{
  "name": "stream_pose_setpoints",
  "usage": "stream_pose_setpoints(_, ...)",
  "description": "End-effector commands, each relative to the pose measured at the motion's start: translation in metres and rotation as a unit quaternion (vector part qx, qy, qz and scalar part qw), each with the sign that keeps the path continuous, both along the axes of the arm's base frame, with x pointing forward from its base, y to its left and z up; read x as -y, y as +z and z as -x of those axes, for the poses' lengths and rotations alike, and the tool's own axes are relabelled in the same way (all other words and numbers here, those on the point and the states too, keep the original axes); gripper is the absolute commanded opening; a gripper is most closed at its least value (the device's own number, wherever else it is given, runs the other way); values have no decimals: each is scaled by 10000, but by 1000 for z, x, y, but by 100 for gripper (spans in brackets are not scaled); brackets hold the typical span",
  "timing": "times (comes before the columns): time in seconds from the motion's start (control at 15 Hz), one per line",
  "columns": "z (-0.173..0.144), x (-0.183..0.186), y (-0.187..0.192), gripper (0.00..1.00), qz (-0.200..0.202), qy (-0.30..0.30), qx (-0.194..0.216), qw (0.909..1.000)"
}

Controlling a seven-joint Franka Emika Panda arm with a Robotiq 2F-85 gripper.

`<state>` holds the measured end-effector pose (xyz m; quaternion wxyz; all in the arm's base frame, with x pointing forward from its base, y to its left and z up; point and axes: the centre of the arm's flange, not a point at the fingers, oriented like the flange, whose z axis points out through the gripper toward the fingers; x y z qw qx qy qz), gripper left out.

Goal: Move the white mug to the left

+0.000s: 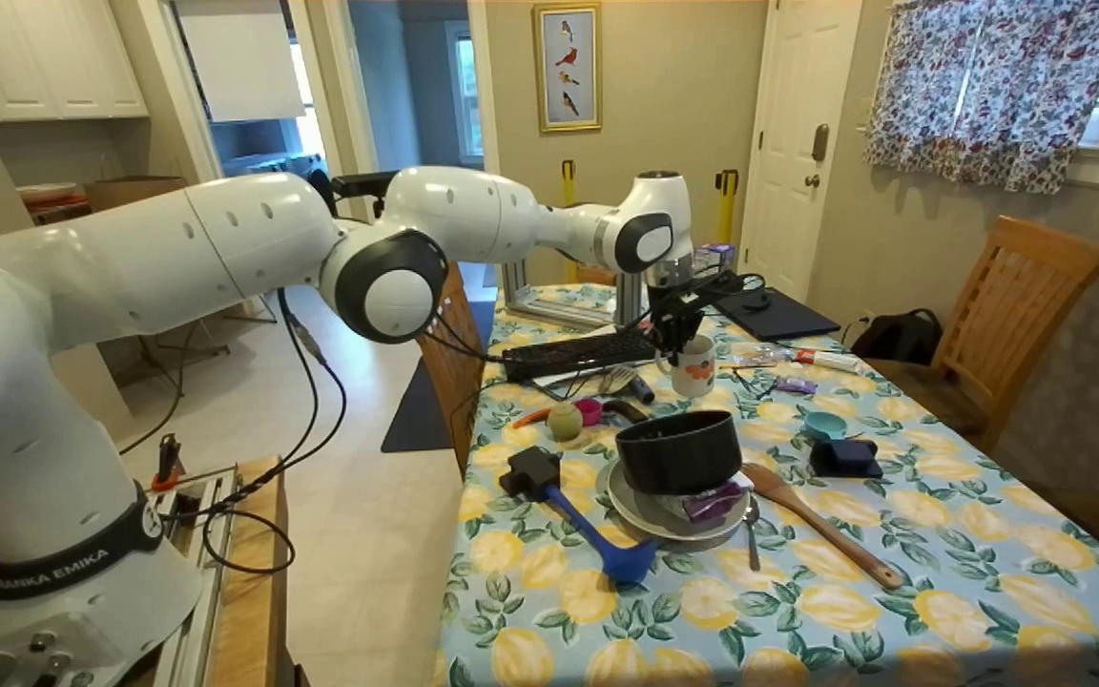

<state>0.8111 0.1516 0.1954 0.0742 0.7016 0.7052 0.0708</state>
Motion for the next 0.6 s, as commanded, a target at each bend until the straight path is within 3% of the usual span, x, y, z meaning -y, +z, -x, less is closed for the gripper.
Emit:
stream_pose_setpoints(0.0,-8,-8,-2,2,-276,-108,202,9994)
stream_pose_setpoints(0.4,22,-39,9,2,-454,42,46,9989)
stream_pose_setpoints(0.53,37,-16,9,2,-314,-135,-58,9994)
